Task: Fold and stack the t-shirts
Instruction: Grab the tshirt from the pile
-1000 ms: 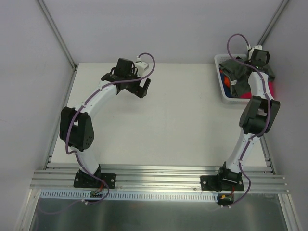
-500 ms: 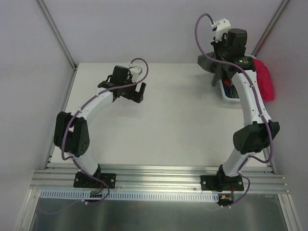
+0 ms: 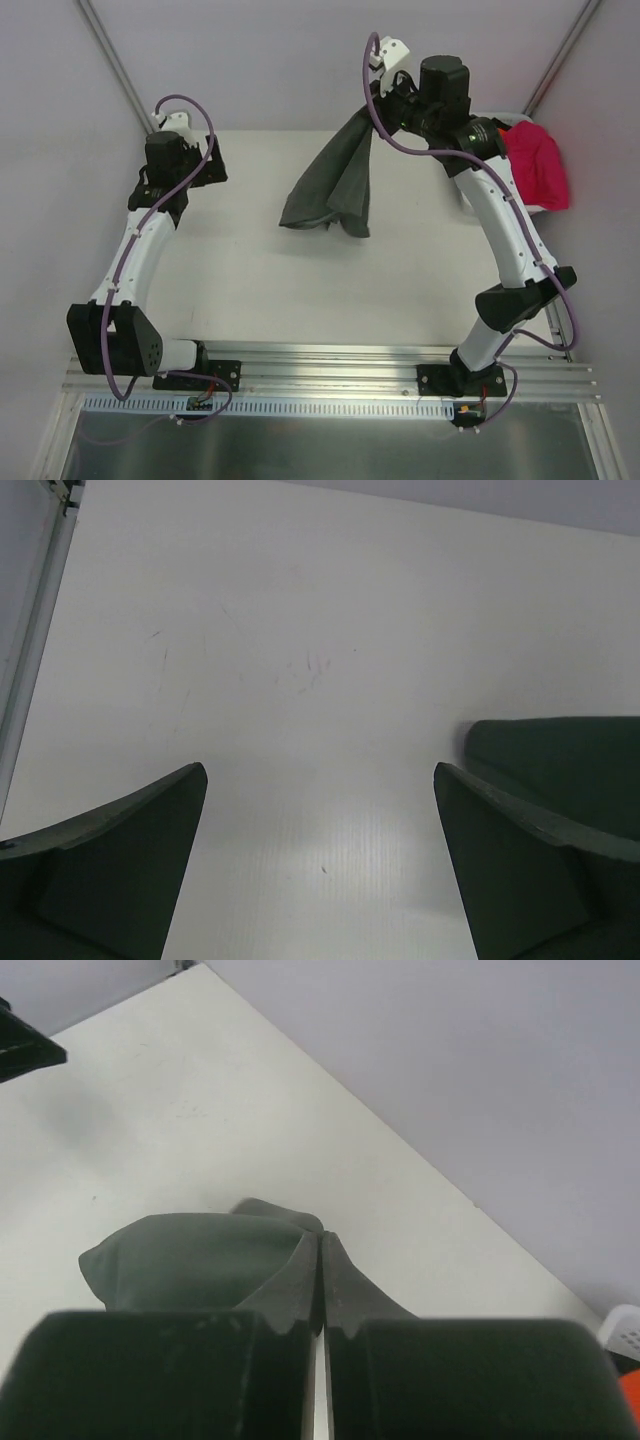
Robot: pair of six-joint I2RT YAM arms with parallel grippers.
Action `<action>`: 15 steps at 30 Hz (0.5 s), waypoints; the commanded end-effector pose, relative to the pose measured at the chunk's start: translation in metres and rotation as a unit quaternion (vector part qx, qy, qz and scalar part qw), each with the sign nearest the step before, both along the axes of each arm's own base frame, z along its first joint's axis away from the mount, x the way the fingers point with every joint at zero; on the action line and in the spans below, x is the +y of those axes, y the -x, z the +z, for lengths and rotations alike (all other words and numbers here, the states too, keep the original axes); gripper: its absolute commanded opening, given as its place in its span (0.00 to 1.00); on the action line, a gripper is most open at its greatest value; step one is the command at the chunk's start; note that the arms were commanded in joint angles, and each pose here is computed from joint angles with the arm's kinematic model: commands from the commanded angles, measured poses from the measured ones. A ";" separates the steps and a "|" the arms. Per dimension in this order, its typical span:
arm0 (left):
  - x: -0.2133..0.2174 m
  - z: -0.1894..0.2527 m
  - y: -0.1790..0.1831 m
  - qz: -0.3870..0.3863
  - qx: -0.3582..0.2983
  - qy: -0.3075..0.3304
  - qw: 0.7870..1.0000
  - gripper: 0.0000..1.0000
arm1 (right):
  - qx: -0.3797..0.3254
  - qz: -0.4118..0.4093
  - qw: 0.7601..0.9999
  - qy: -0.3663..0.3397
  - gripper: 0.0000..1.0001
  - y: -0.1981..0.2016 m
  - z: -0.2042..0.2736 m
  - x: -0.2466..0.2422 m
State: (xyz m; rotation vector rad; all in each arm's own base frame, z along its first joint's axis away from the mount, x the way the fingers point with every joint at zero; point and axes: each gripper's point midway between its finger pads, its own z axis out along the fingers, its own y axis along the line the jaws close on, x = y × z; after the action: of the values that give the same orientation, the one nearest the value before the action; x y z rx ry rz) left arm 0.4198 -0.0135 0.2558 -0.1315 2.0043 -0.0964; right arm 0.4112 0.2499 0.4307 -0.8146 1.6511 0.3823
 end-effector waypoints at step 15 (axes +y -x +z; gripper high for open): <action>-0.004 0.017 0.000 0.012 -0.036 0.039 0.999 0.99 | 0.172 -0.128 0.974 0.076 0.03 -0.009 -0.147 -0.112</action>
State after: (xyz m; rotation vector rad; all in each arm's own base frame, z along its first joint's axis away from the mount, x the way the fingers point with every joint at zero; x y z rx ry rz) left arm 0.4111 -0.0159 0.2359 -0.1906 2.0280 -0.1322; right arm 0.4290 0.1497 0.2861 -0.6716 2.0779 0.2495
